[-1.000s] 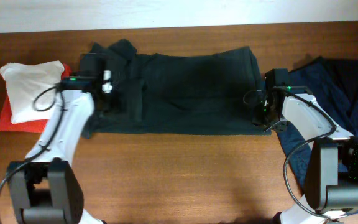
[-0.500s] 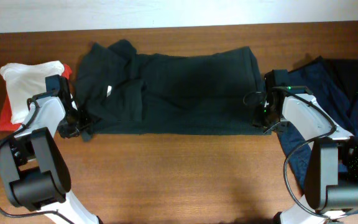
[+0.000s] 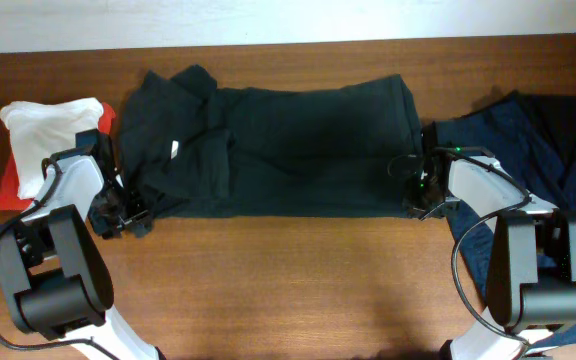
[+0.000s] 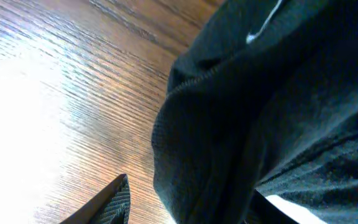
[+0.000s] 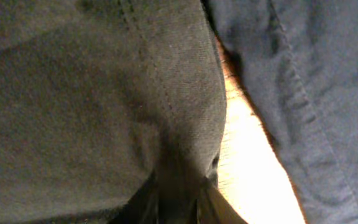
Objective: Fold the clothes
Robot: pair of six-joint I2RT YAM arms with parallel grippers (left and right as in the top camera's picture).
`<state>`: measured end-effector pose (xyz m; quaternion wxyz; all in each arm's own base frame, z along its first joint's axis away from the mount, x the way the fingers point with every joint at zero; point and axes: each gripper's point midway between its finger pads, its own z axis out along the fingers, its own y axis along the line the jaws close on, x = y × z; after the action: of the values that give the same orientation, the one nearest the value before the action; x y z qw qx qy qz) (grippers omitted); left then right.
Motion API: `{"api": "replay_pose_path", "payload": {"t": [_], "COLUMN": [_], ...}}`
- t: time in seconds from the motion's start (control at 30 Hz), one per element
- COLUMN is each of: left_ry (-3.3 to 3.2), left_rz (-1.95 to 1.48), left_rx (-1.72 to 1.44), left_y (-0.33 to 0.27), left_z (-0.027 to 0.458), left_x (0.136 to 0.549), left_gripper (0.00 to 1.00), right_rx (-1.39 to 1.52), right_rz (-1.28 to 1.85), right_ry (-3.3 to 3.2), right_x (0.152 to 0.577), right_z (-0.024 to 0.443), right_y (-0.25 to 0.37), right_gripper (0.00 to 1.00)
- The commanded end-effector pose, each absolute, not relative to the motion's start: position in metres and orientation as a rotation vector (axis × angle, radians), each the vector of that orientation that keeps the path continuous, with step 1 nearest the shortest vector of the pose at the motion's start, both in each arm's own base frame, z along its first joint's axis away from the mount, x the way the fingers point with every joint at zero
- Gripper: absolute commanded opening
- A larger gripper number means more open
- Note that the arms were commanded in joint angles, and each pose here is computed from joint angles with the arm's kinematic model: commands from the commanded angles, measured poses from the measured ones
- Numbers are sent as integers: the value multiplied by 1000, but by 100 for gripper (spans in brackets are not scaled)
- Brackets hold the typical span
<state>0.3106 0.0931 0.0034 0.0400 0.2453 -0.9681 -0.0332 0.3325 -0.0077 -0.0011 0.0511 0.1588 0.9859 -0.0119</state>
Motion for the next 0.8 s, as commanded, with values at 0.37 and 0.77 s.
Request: {"api": "replay_pose_path", "payload": {"t": [0.37, 0.77], "left_ry": [-2838, -2719], "left_rz": [-806, -846], "left_rx": [669, 635], "left_y": [171, 172], "left_z": [43, 56], "left_x": [294, 269], "left_gripper": [0, 43], "right_rx": [496, 529], "right_rz": [-121, -214], "right_ry": [3058, 3312], "right_x": [317, 252], "right_z": [-14, -7], "right_y": [-15, -16], "right_gripper": [23, 21]}}
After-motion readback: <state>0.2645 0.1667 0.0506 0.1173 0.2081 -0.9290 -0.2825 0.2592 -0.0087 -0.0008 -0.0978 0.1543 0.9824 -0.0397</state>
